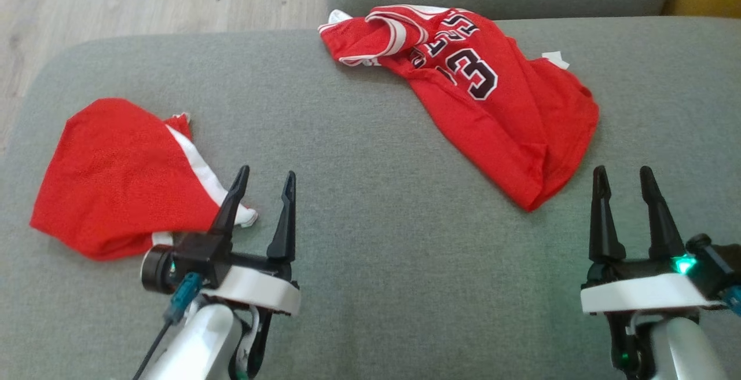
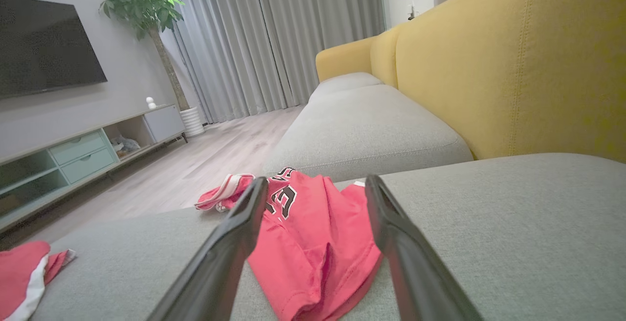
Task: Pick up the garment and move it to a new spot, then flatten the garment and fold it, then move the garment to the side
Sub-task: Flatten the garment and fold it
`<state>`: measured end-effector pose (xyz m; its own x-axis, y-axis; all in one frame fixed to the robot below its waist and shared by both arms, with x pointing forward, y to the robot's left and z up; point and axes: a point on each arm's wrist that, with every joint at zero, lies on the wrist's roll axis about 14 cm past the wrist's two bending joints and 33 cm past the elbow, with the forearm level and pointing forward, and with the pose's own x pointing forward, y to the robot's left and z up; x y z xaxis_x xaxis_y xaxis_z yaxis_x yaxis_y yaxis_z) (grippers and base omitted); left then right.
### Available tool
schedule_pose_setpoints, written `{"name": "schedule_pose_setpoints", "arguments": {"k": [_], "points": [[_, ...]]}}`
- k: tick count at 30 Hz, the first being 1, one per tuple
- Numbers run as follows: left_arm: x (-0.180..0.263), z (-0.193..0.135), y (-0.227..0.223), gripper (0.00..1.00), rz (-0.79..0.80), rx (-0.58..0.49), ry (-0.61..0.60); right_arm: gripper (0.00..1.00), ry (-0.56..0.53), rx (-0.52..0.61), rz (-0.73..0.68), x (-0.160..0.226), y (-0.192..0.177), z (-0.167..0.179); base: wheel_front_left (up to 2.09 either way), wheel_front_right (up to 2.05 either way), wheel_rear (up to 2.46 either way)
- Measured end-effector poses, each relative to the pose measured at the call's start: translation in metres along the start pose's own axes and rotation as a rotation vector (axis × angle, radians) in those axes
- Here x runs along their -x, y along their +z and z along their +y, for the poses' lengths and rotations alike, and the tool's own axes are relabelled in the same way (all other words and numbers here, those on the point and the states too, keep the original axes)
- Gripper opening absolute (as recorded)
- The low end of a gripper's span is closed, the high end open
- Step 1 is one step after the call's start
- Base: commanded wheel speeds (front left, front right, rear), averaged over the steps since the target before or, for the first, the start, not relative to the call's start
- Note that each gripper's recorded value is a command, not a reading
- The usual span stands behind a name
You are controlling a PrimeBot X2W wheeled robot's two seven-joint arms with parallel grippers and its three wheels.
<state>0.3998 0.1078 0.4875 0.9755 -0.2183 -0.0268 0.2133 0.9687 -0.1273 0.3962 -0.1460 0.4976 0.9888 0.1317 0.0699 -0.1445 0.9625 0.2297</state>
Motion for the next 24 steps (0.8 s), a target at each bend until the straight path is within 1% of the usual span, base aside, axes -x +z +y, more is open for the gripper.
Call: {"name": "schedule_pose_setpoints", "arguments": {"k": [3, 8, 13, 16, 23, 24], "points": [[-0.002, -0.001, 0.005, 1.0, -0.016, 0.001, -0.002, 1.0, 0.007, 0.023, 0.04, -0.002, -0.013, 0.001, 0.0, 0.0, 0.0], [-0.005, 0.003, -0.002, 1.0, 0.002, 0.009, 0.006, 1.0, 0.012, 0.043, 0.158, -0.018, -0.051, -0.001, 0.0, 0.0, 0.0], [-0.007, 0.006, -0.013, 1.0, 0.032, 0.018, 0.014, 1.0, 0.014, 0.019, 0.298, -0.039, -0.092, 0.001, 0.0, 0.0, 0.0], [-0.008, 0.009, -0.02, 1.0, 0.052, 0.022, 0.026, 1.0, 0.025, -0.003, 0.352, -0.049, -0.109, 0.007, 0.0, 0.0, 0.0], [-0.01, 0.018, -0.027, 1.0, 0.073, 0.022, 0.05, 1.0, 0.058, -0.026, 0.432, -0.06, -0.133, 0.021, 0.0, 0.0, 0.0], [-0.011, 0.018, -0.028, 1.0, 0.076, 0.021, 0.05, 0.78, 0.064, -0.027, 0.437, -0.061, -0.135, 0.022, 0.0, 0.0, 0.0]]}}
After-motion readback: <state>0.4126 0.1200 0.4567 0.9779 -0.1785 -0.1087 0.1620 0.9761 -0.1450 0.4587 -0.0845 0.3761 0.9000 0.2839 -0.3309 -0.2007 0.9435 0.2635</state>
